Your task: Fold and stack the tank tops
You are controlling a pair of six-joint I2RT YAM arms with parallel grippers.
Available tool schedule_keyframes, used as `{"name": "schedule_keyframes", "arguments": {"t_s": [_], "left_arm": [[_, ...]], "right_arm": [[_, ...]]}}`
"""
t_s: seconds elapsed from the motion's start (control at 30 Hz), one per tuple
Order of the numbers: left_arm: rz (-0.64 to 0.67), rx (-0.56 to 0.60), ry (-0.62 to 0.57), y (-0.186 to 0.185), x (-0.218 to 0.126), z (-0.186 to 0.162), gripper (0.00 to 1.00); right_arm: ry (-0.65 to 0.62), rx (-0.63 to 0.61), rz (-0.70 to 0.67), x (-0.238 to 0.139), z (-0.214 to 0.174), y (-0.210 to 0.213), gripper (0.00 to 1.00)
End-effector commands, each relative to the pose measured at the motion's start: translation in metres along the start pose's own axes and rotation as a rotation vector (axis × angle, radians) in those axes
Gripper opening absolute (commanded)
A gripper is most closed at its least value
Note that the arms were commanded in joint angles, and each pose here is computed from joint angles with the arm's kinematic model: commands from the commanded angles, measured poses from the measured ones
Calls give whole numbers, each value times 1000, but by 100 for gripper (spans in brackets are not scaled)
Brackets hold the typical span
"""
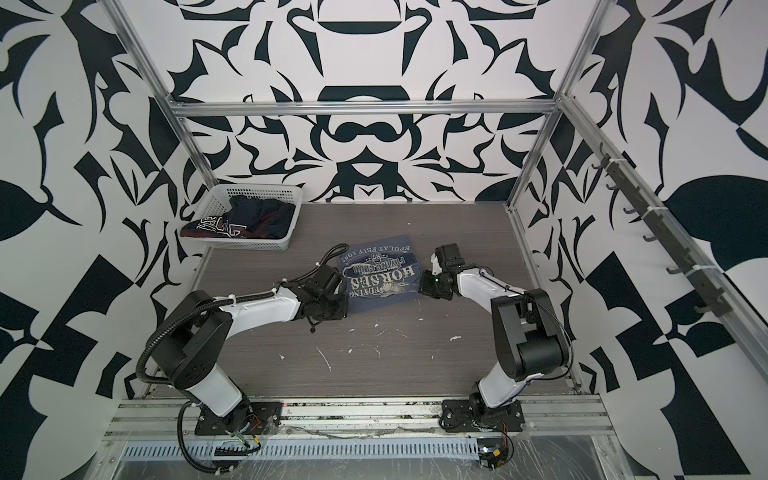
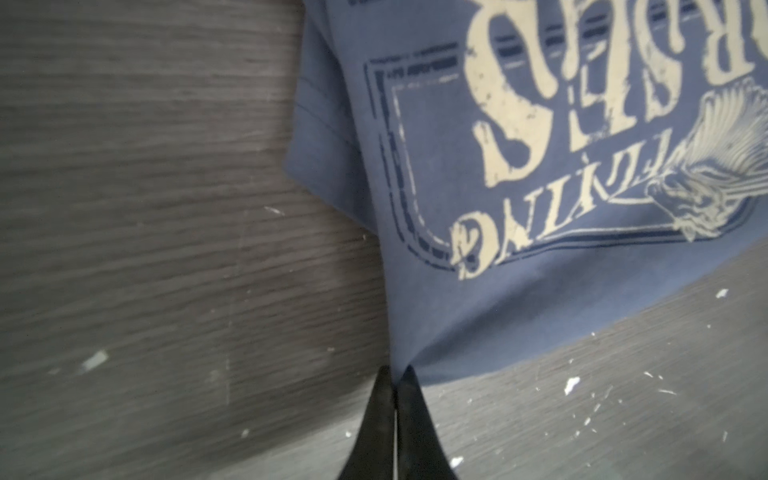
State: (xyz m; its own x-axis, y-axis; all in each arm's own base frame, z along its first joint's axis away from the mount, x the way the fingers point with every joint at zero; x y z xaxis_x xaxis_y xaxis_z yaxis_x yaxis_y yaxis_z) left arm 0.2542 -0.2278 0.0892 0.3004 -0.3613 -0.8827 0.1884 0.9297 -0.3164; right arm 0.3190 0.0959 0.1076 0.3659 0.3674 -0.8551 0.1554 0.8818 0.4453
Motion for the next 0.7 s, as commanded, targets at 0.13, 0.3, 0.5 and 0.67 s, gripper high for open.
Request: {"name": "schedule_keyframes", "arguments": {"t_s": [0.13,0.3,0.5,0.67], "left_arm": [[30,-26,-70,-1,-32,11,41],[105,-74,-196,10,-69,20,50],[163,-153,-410,33,-119,20,67],[208,-189,-534,52,-151,12,78]], "right_arm": [[-67,-4,-100,-34,10,2,64],[-135,-138,-141,-61,16,34,84],[-76,-355,-198,-24,7,94,93],[-14,-501,-230,17,-4,141,97]]}}
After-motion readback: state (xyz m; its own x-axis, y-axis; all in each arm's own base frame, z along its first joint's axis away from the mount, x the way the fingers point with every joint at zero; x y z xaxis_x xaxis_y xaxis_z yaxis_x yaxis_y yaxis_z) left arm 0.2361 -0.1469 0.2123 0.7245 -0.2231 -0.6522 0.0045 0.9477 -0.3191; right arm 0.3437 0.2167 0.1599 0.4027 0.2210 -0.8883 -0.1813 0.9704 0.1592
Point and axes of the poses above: each gripper's point midway between its finger pads, its own x axis out along the fingers, its own y axis along the line the jaws close on, z = x × y, the point moved 7 cm from there along -x, back along the fingers, and after that the axes turned 3 degrees about x, right-handed, at the moved point
